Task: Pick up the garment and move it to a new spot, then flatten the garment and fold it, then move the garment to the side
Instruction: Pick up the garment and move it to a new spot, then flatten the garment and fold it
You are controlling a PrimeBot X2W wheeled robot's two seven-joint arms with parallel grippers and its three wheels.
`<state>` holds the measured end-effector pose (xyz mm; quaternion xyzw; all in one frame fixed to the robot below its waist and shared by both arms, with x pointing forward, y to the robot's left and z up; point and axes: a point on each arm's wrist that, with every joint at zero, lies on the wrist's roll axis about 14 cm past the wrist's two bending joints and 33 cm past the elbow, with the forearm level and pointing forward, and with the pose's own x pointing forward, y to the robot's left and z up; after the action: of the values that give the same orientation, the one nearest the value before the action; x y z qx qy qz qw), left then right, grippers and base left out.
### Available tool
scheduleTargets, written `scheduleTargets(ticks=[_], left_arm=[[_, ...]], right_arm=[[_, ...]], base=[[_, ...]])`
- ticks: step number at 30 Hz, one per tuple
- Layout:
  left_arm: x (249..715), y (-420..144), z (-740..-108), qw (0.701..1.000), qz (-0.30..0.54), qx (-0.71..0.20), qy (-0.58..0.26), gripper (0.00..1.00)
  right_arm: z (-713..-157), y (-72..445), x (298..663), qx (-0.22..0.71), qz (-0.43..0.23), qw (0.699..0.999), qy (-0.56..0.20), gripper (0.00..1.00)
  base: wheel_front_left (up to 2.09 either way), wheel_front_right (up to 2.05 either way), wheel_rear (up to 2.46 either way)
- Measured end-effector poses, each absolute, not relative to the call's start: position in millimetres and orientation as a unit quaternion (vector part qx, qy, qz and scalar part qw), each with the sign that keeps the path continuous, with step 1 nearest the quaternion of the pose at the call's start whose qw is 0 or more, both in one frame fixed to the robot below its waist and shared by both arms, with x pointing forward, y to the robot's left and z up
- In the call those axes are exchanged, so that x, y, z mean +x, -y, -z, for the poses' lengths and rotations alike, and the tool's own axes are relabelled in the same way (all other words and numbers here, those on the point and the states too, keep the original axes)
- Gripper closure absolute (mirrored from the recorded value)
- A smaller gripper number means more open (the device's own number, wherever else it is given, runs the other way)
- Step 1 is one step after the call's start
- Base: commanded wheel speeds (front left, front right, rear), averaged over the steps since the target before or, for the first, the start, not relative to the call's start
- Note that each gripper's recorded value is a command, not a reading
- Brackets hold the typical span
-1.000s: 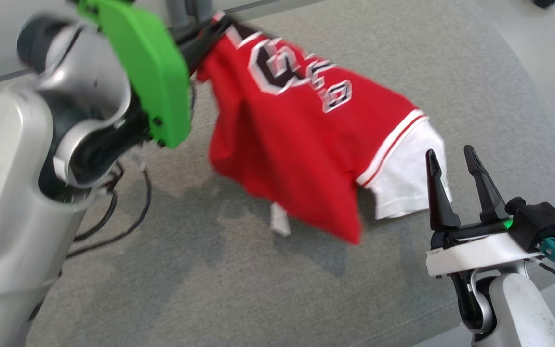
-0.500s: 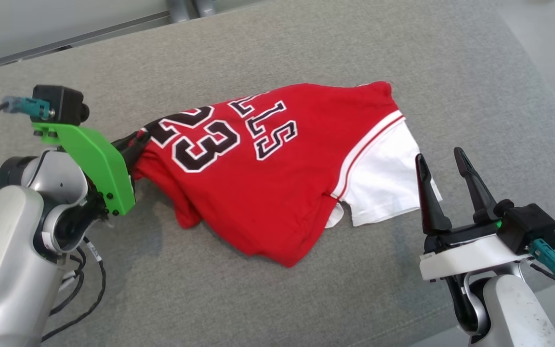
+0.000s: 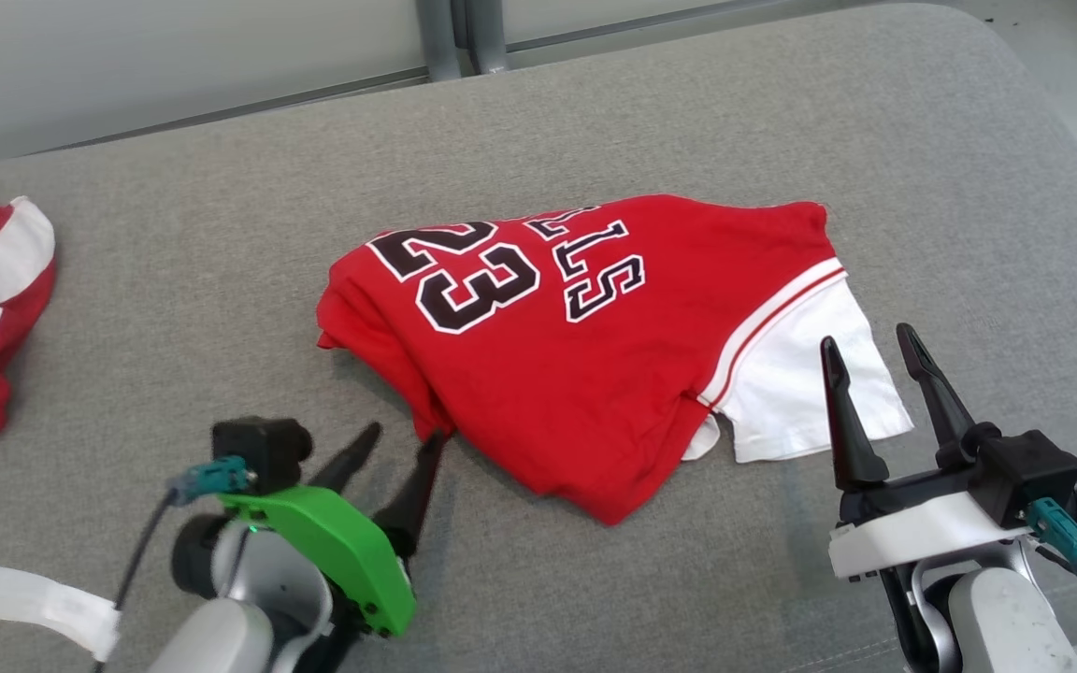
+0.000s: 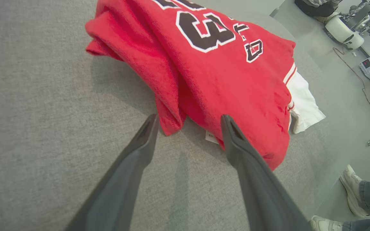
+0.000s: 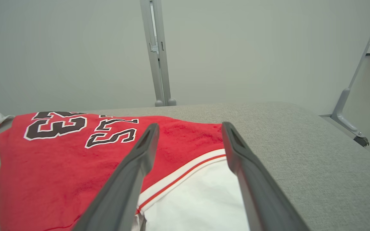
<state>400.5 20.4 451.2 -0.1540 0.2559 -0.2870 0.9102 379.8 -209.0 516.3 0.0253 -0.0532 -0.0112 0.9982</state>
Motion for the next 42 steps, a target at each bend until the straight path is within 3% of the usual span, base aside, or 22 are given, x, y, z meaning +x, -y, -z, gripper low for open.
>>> scheduleTargets(ticks=[6, 17, 18, 19, 24, 32, 41, 42], left_arm=[[370, -3, -438, 0.888, 0.29, -0.203, -0.293, 0.0], [384, 28, -421, 0.858, 0.302, -0.249, -0.334, 0.0], [384, 30, -418, 0.856, 0.305, -0.246, -0.338, 0.34], [385, 32, -417, 0.855, 0.308, -0.245, -0.339, 1.0], [384, 50, -425, 0.844, 0.365, -0.21, -0.333, 1.0], [392, 92, -511, 0.82, 0.483, -0.163, -0.262, 1.0], [444, 126, -528, 0.83, 0.49, -0.075, -0.255, 1.0], [454, 126, -522, 0.835, 0.481, -0.067, -0.259, 0.85]], right_arm=[[-514, 186, 389, 0.027, -0.023, 0.998, 0.052, 0.0], [-510, 189, 392, 0.022, -0.02, 0.998, 0.046, 0.0], [-510, 192, 391, 0.022, -0.016, 0.999, 0.044, 0.0], [-509, 194, 389, 0.022, -0.012, 0.999, 0.043, 0.0], [-508, 205, 384, 0.026, 0.005, 0.999, 0.041, 0.0], [-504, 210, 382, 0.037, 0.015, 0.999, 0.035, 0.0], [-511, 217, 385, 0.045, 0.025, 0.998, 0.045, 0.0], [-510, 220, 384, 0.044, 0.03, 0.998, 0.042, 0.0]], base=[[0.0, 0.0, 0.0], [0.0, 0.0, 0.0], [0.0, 0.0, 0.0], [0.0, 0.0, 0.0], [0.0, 0.0, 0.0], [0.0, 0.0, 0.0], [0.0, 0.0, 0.0], [0.0, 0.0, 0.0]])
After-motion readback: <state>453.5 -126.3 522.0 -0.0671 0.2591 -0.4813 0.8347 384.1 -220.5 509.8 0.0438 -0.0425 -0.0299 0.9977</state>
